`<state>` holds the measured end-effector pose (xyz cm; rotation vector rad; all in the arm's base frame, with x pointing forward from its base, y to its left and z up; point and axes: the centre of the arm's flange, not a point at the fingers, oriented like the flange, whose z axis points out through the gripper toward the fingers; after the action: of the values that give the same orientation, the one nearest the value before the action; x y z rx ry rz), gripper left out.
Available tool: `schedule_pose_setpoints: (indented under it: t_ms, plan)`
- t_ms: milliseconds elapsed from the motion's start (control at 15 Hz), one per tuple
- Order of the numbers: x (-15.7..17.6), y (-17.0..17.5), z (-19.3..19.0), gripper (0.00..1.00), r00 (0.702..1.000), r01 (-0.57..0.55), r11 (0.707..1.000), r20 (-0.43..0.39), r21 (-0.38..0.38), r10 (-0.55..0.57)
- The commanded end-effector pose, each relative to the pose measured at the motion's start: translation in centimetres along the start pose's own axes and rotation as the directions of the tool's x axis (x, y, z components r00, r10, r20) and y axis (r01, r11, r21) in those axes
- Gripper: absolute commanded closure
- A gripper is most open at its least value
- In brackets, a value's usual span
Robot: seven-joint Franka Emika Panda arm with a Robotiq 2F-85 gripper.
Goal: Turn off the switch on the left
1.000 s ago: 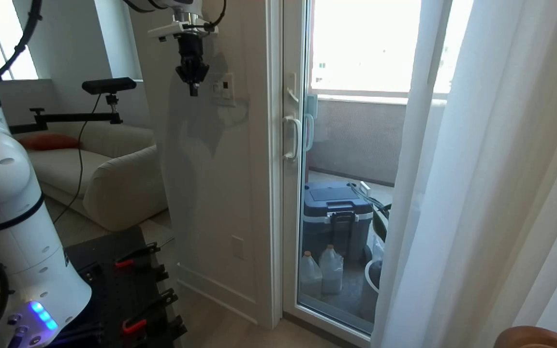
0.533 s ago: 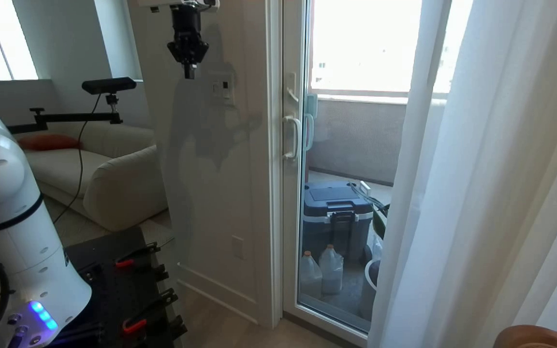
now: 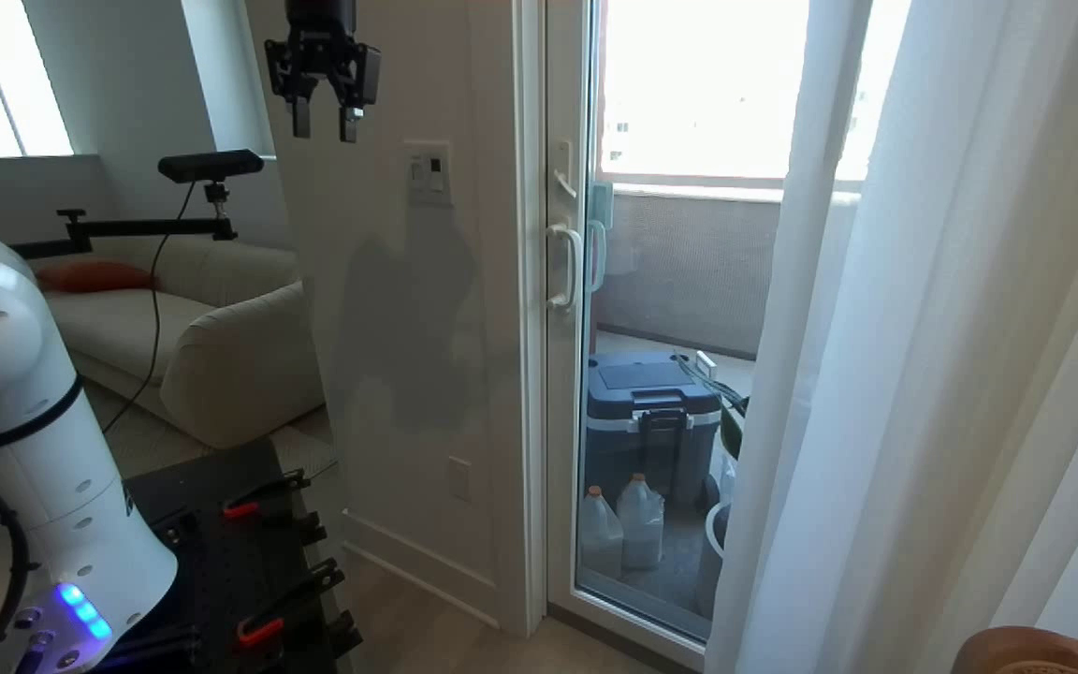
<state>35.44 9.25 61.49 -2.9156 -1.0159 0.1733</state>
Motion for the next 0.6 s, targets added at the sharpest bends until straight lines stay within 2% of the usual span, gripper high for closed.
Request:
schedule_pose_setpoints:
  t_ms: [0, 200, 533]
  plan:
    - [-5.7, -0.8, 1.4, 0.01, 0.998, 0.04, 0.999, -0.046, 0.012, -0.039]
    - [-7.5, -1.3, 1.6, 0.0, 0.992, 0.088, 0.996, -0.087, 0.003, -0.087]
    - [-6.6, -2.4, 1.1, 0.0, 0.969, 0.199, 0.979, -0.142, -0.037, -0.202]
